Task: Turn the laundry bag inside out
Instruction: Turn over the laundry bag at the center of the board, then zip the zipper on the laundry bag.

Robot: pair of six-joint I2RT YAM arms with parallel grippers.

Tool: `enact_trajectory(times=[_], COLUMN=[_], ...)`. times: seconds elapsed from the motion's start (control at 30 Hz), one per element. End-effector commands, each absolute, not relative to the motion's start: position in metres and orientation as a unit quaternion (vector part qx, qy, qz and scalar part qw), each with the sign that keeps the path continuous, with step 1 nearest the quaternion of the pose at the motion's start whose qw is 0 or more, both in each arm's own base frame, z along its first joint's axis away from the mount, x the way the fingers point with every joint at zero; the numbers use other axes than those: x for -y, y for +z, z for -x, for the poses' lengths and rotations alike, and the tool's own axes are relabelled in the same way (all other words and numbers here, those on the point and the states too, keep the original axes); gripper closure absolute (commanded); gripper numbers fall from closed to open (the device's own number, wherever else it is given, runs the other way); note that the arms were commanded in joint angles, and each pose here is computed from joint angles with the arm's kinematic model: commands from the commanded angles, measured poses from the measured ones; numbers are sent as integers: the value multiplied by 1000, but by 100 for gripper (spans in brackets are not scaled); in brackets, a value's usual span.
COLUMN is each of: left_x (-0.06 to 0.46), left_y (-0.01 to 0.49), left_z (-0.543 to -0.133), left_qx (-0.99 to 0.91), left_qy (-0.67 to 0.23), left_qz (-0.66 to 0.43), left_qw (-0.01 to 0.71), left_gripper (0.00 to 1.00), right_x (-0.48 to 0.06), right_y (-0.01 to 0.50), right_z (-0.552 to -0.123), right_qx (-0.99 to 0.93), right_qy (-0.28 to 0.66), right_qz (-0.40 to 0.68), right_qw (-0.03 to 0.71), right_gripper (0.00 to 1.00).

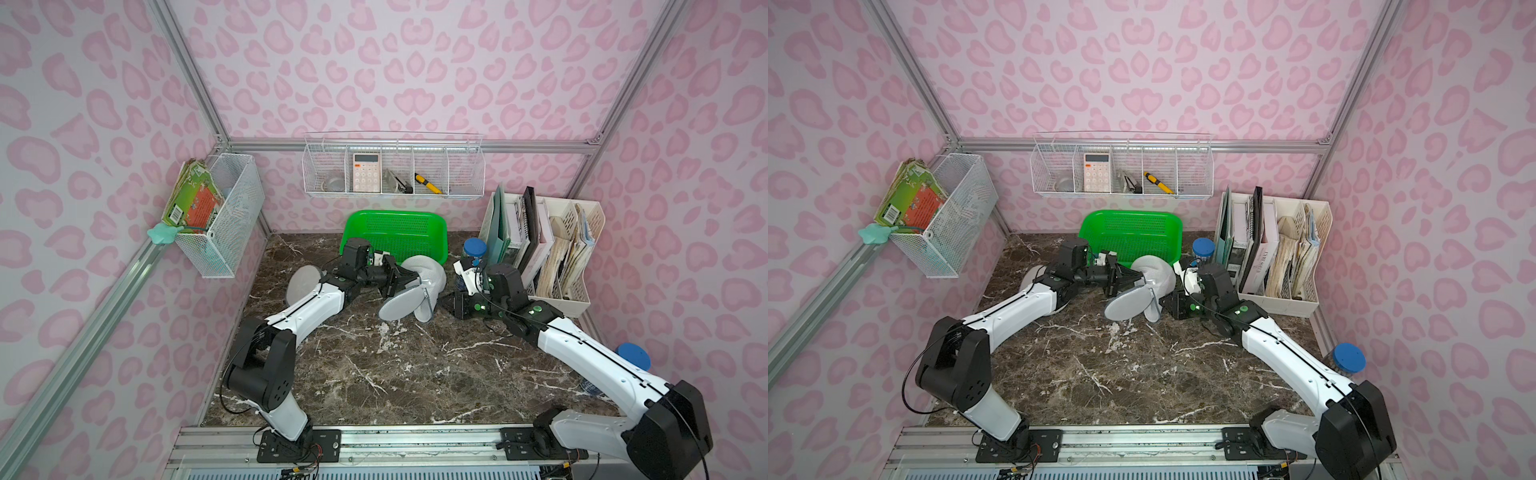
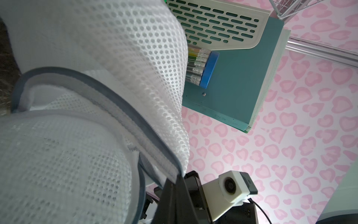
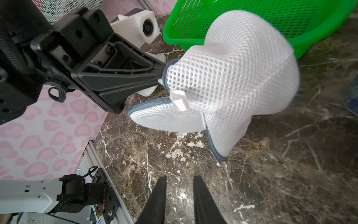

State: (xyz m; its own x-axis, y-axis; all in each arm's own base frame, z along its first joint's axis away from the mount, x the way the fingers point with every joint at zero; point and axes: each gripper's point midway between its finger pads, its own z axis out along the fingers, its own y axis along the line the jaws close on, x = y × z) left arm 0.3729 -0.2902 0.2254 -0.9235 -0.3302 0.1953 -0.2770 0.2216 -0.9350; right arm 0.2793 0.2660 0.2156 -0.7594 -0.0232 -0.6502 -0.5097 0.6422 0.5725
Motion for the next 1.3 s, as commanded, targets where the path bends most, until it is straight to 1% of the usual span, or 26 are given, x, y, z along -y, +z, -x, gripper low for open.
enact_trajectory(times=[0.0,0.07,0.2,0.3,0.47,0.53,0.63,0.9,1.03,1.27], left_x=[291,291,291,290,288,287,286,285,285,286], left_y=[226,225,221,217,209,207,205,204,205,206], left_z=[-365,-364,-363,-364,-365,-366,-367,-366,-365,-364], left_qx=[-784,-783,-784,-784,-779,-776,-773,-771,-771,-771], left_qy=[-594,-595,-592,-587,-581,-581,-580,-580,-580,-581], left_qz=[179,180,189,203,234,244,257,262,261,258], left_qw=[15,9,2,-4,-12,-16,-16,-19,-18,-17], left_gripper=[100,100,100,100,100,100,100,100,100,100], right_x=[-277,-280,-281,-288,-300,-304,-303,-290,-283,-286], right_y=[222,217,205,206,199,193,181,171,168,169], right_z=[-282,-285,-292,-292,-282,-278,-276,-280,-284,-292], right_qx=[-839,-842,-853,-850,-849,-850,-858,-859,-859,-855], right_qy=[420,417,402,413,421,428,428,436,440,446], right_qz=[162,166,167,168,168,158,132,68,54,54], right_qw=[305,299,288,281,270,261,252,260,257,258], right_gripper=[72,72,68,70,70,69,65,62,63,70])
